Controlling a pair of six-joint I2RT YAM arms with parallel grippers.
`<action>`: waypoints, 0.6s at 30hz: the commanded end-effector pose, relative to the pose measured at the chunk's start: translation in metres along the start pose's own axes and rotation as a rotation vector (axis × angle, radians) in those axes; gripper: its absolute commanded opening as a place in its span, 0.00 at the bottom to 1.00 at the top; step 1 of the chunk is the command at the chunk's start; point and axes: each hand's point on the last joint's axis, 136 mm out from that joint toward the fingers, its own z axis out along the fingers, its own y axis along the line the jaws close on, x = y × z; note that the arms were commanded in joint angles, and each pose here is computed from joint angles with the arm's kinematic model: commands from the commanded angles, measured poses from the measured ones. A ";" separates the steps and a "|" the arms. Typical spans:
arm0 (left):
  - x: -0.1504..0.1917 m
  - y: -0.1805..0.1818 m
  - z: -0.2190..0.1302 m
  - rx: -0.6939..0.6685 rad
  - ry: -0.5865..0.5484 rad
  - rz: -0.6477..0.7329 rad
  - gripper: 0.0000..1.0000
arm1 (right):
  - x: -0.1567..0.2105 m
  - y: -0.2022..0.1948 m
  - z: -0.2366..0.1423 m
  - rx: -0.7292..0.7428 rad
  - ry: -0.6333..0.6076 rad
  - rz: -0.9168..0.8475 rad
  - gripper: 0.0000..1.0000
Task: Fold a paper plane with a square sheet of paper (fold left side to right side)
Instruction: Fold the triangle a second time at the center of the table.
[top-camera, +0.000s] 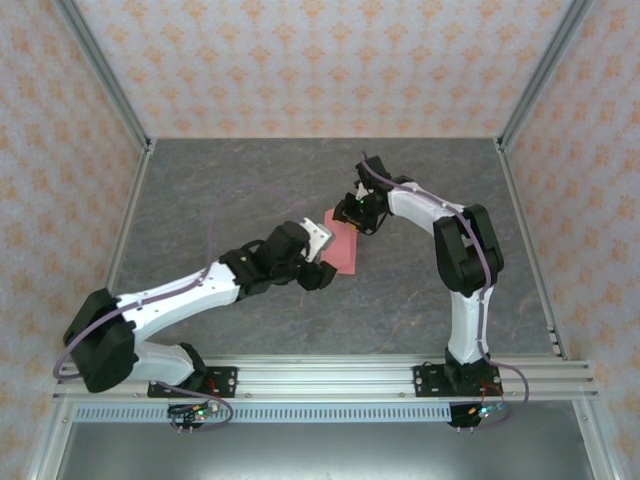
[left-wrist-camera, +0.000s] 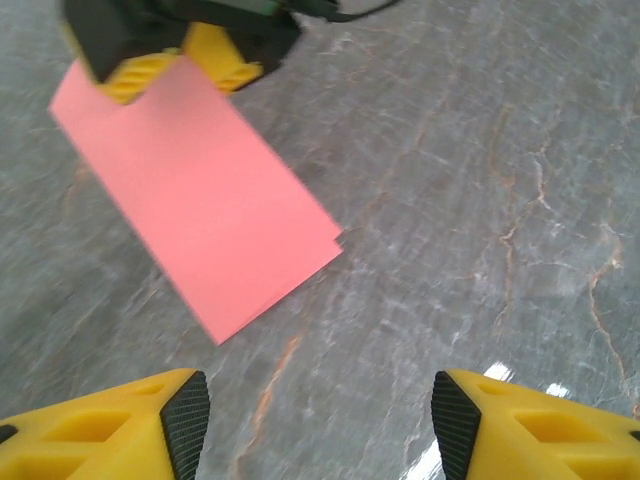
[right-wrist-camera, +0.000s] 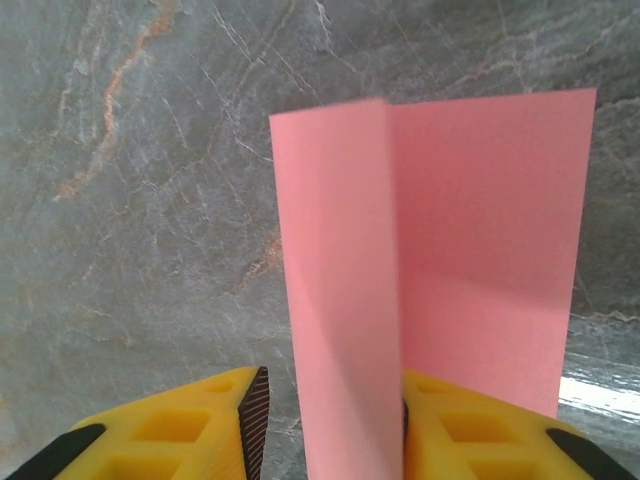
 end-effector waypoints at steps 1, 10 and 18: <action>-0.016 -0.010 0.012 -0.035 0.002 0.106 0.65 | -0.012 0.010 -0.009 -0.023 -0.012 0.005 0.38; -0.012 -0.016 0.064 -0.135 0.111 0.202 0.70 | -0.010 0.008 -0.006 -0.012 0.006 0.010 0.37; -0.001 -0.003 0.094 -0.283 0.172 0.217 0.72 | -0.009 0.007 -0.005 -0.008 0.012 0.013 0.37</action>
